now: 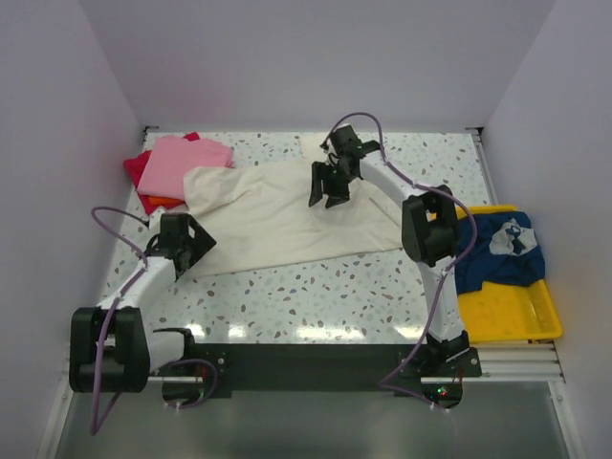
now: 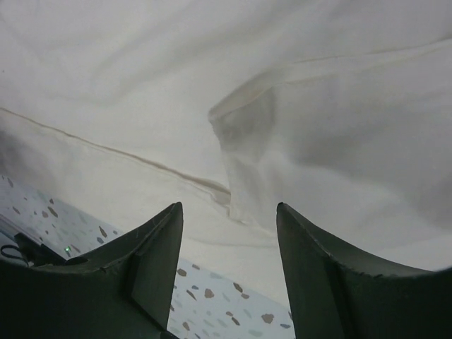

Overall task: Fold and stack the t-shirts
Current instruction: Fold the tshirt

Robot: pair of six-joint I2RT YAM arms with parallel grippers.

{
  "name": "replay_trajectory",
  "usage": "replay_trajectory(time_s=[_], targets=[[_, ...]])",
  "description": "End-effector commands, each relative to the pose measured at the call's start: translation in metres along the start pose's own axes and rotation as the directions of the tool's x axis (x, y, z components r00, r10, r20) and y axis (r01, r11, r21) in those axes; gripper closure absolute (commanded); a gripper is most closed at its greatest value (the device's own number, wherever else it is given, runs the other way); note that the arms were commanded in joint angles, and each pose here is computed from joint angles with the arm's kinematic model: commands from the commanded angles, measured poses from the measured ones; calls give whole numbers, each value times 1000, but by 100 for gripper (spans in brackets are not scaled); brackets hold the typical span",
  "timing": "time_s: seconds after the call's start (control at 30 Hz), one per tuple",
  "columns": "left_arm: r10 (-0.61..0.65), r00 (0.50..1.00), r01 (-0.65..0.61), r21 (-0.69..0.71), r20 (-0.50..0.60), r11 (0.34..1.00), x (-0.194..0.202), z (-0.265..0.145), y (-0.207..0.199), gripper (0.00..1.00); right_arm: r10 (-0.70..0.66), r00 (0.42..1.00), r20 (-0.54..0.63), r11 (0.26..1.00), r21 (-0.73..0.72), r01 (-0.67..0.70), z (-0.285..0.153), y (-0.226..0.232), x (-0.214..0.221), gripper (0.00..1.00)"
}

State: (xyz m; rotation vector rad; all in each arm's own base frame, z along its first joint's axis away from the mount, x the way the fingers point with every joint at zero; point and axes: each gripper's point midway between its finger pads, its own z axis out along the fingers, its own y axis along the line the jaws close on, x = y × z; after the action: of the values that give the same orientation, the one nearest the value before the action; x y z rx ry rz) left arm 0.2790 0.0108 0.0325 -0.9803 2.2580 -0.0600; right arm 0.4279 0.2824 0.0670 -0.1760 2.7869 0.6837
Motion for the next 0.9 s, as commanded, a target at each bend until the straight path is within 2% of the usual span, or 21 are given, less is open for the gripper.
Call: replay_trajectory(time_s=[0.0,0.13,0.4,0.47,0.6,0.87], targets=[[28,994,-29,5,107,1000,-40,-16,-14,0,-2,990,143,999,-47,9,-65,8,-27,41],[20,989,-26,40,143,999,-55,-20,-27,0,74,985,156,997,-4,-75,-84,-36,-12,39],[73,994,-90,214,85,973,-25,2,-74,0,161,979,124,985,47,-168,-74,-96,23,38],[71,995,-86,237,72,968,-17,9,-75,0,184,977,105,980,61,-191,-65,-108,32,38],[75,996,-83,220,46,972,-3,20,-66,0,208,974,90,973,80,-215,-53,-124,42,38],[96,995,-93,101,-25,991,26,22,-24,0,264,964,-31,947,197,-253,-50,-146,100,38]])
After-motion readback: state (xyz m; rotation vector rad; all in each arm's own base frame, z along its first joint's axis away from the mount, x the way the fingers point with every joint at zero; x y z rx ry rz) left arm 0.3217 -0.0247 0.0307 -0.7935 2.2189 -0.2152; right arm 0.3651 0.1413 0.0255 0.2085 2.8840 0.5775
